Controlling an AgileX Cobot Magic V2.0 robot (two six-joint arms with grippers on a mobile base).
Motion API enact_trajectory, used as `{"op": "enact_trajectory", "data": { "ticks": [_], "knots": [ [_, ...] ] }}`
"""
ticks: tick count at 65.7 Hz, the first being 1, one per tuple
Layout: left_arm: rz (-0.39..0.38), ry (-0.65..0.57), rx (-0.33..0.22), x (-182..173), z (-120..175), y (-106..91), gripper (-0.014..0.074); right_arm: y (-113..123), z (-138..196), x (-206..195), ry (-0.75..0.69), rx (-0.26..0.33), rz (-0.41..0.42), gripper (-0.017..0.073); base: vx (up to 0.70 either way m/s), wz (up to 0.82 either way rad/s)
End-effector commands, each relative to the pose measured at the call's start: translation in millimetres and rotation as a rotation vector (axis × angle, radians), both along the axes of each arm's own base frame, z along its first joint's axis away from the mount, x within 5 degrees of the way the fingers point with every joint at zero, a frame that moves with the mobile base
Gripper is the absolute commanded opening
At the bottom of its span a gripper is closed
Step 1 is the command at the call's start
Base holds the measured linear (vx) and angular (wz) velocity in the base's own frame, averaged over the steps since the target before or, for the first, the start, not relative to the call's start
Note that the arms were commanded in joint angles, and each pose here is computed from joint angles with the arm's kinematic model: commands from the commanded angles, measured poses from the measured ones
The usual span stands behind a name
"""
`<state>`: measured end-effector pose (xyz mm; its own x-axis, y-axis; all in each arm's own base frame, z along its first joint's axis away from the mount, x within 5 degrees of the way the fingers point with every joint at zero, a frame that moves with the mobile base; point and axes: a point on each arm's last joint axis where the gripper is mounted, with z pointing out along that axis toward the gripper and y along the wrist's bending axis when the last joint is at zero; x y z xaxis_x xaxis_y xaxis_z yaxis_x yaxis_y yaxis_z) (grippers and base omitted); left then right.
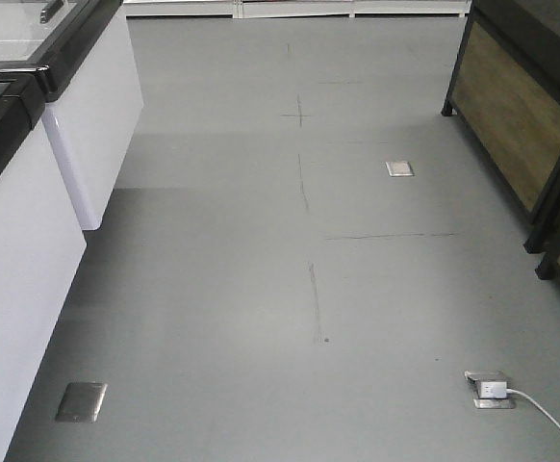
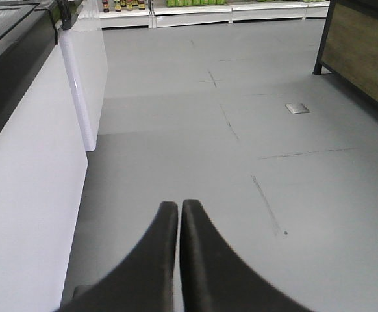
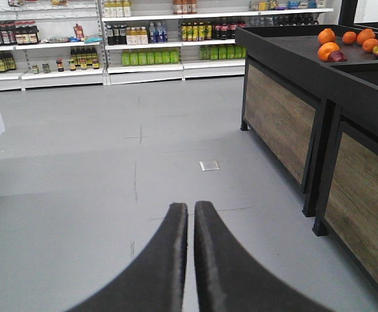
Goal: Left arm holds basket, right arm returns cookies
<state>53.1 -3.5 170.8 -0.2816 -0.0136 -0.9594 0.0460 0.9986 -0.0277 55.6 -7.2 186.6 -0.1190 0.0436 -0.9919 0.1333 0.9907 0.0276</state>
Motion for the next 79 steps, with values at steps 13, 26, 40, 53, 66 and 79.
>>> {"op": "enact_trajectory", "data": {
  "ticks": [13, 26, 40, 53, 66, 79],
  "knots": [
    [-0.002, -0.118, -0.010, 0, 19, 0.0, 0.0000, -1, 1, 0, -0.068, -0.017, -0.007, -0.0011, 0.00, 0.00],
    [0.001, -0.166, -0.013, 1, 23, 0.1, 0.0000, -1, 1, 0, -0.068, -0.017, -0.007, -0.0011, 0.00, 0.00],
    [0.006, -0.301, -0.002, 1, 36, 0.8, 0.0000, -1, 1, 0, -0.067, -0.016, -0.006, -0.0011, 0.00, 0.00],
    [0.019, -0.542, -0.014, -2, 57, 2.0, 0.0000, 0, 1, 0, -0.064, -0.016, -0.006, -0.0011, 0.00, 0.00],
    [0.028, -0.702, -0.023, -7, 71, 3.0, 0.0000, 0, 1, 0, -0.064, -0.016, -0.006, -0.0011, 0.00, 0.00],
    [0.032, -0.777, -0.027, -10, 77, 3.4, 0.0000, 0, 1, 0, -0.064, -0.016, -0.006, -0.0011, 0.00, 0.00]
  ]
}}
